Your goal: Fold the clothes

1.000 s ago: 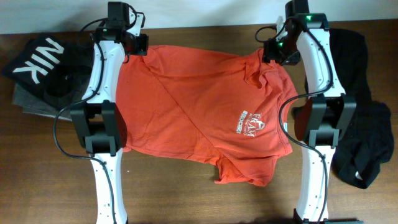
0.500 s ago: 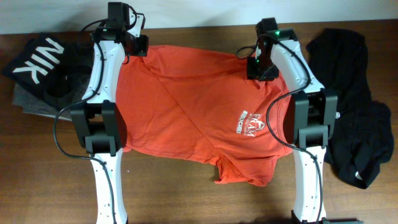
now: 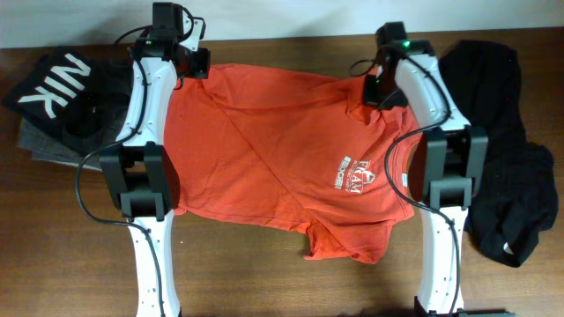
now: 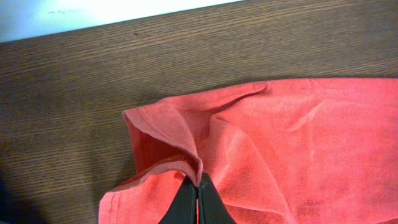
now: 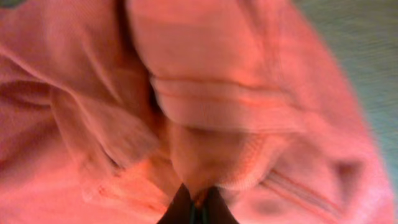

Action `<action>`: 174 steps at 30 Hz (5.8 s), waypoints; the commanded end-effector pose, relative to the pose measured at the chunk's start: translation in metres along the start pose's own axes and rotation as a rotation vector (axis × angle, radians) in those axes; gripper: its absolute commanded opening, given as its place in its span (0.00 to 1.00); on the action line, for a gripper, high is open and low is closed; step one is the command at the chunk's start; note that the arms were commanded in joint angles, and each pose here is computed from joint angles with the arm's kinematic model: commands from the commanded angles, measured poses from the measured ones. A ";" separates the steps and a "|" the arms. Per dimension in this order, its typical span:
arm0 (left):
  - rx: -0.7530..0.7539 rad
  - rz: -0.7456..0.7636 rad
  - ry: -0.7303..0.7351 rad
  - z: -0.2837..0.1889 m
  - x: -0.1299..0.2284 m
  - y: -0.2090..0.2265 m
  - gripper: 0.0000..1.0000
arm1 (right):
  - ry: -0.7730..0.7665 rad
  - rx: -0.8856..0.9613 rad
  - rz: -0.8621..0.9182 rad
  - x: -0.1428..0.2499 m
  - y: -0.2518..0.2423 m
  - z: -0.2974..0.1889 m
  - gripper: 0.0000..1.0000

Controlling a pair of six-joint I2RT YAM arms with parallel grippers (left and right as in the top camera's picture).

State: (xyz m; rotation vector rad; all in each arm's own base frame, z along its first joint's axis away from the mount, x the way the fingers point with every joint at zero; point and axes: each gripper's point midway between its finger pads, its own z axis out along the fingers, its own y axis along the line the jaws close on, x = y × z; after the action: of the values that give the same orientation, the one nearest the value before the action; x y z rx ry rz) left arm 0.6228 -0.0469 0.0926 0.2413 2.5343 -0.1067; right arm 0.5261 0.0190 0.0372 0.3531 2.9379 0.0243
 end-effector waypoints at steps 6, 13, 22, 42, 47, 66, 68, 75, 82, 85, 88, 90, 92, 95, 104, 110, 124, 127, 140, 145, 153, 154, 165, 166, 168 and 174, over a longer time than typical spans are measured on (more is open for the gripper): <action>-0.040 -0.010 -0.137 -0.035 -0.043 0.028 0.01 | -0.354 -0.024 0.017 -0.085 -0.044 -0.129 0.04; -0.078 -0.005 -0.220 -0.042 -0.064 0.037 0.01 | -0.516 -0.048 0.042 -0.127 -0.067 -0.142 0.04; -0.195 -0.015 -0.244 -0.046 -0.070 0.058 0.01 | -0.478 -0.042 0.043 -0.125 -0.071 -0.115 0.04; -0.236 -0.040 -0.022 -0.081 -0.020 0.070 0.01 | -0.055 -0.151 -0.046 0.006 -0.074 -0.169 0.04; -0.225 -0.049 0.075 -0.086 0.004 0.069 0.01 | 0.030 -0.153 -0.056 0.027 -0.078 -0.170 0.04; -0.174 -0.052 0.272 -0.110 0.051 0.054 0.01 | 0.261 -0.140 -0.125 0.074 -0.061 -0.122 0.04; -0.169 -0.048 0.298 -0.106 0.058 0.053 0.01 | 0.310 -0.113 -0.123 0.084 -0.067 -0.111 0.04; -0.151 -0.004 0.357 -0.082 0.076 0.054 0.01 | 0.411 -0.039 -0.102 0.107 -0.087 -0.077 0.04; -0.134 -0.002 0.435 -0.046 0.103 0.053 0.06 | 0.441 -0.033 -0.089 0.117 -0.091 -0.057 0.05; -0.132 -0.003 0.445 -0.043 0.107 0.054 0.45 | 0.440 -0.029 -0.090 0.117 -0.092 -0.057 0.16; -0.134 -0.003 0.437 -0.045 0.104 0.054 0.61 | 0.430 -0.031 -0.085 0.114 -0.093 -0.059 0.20; -0.137 -0.003 0.420 -0.050 0.097 0.054 0.65 | 0.414 -0.035 -0.083 0.109 -0.093 -0.064 0.21; -0.137 -0.011 0.391 -0.062 0.085 0.053 0.68 | 0.385 -0.040 -0.082 0.101 -0.092 -0.077 0.22; -0.114 -0.013 0.315 -0.090 0.060 0.047 0.77 | 0.312 -0.060 -0.083 0.086 -0.087 -0.108 0.24; -0.111 -0.003 -0.004 -0.236 -0.010 0.026 0.95 | -0.103 -0.192 -0.114 0.063 -0.062 -0.255 0.50; -0.002 -0.020 -0.146 -0.303 -0.022 -0.004 0.95 | -0.310 -0.231 -0.116 0.092 -0.057 -0.340 0.52; 0.012 -0.067 -0.123 -0.371 0.012 -0.036 0.90 | -0.177 -0.289 -0.234 0.215 -0.012 -0.339 0.71; 0.000 -0.145 0.011 -0.352 0.041 -0.033 0.84 | -0.072 -0.289 -0.278 0.234 0.001 -0.308 0.71; -0.001 -0.253 0.666 -0.227 0.203 -0.045 0.83 | 0.245 -0.298 -0.381 0.312 0.048 -0.166 0.72; -0.049 -0.351 0.735 -0.191 0.244 -0.043 0.82 | 0.266 -0.287 -0.382 0.320 0.045 -0.150 0.72; -0.144 -0.596 0.764 -0.137 0.313 -0.039 0.65 | 0.251 -0.276 -0.366 0.317 0.044 -0.142 0.71; -0.146 -0.602 0.764 -0.134 0.318 -0.038 0.64 | 0.250 -0.274 -0.367 0.317 0.044 -0.142 0.71; -0.220 -0.610 0.751 -0.120 0.349 -0.023 0.57 | 0.238 -0.277 -0.343 0.315 0.046 -0.134 0.70; -0.252 -0.615 0.748 -0.119 0.353 -0.018 0.54 | 0.244 -0.274 -0.339 0.317 0.045 -0.132 0.70; -0.309 -0.627 0.742 -0.120 0.357 -0.009 0.44 | 0.259 -0.265 -0.320 0.321 0.042 -0.128 0.69; -0.351 -0.672 0.710 -0.119 0.357 0.009 0.06 | 0.290 -0.250 -0.317 0.334 0.036 -0.111 0.63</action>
State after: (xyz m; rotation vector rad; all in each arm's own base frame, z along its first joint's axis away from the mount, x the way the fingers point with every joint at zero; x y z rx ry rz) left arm 0.2773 0.0028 -0.0038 -0.7911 3.1844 0.0275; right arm 0.2011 0.1335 0.0934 -0.1697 3.1775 0.4389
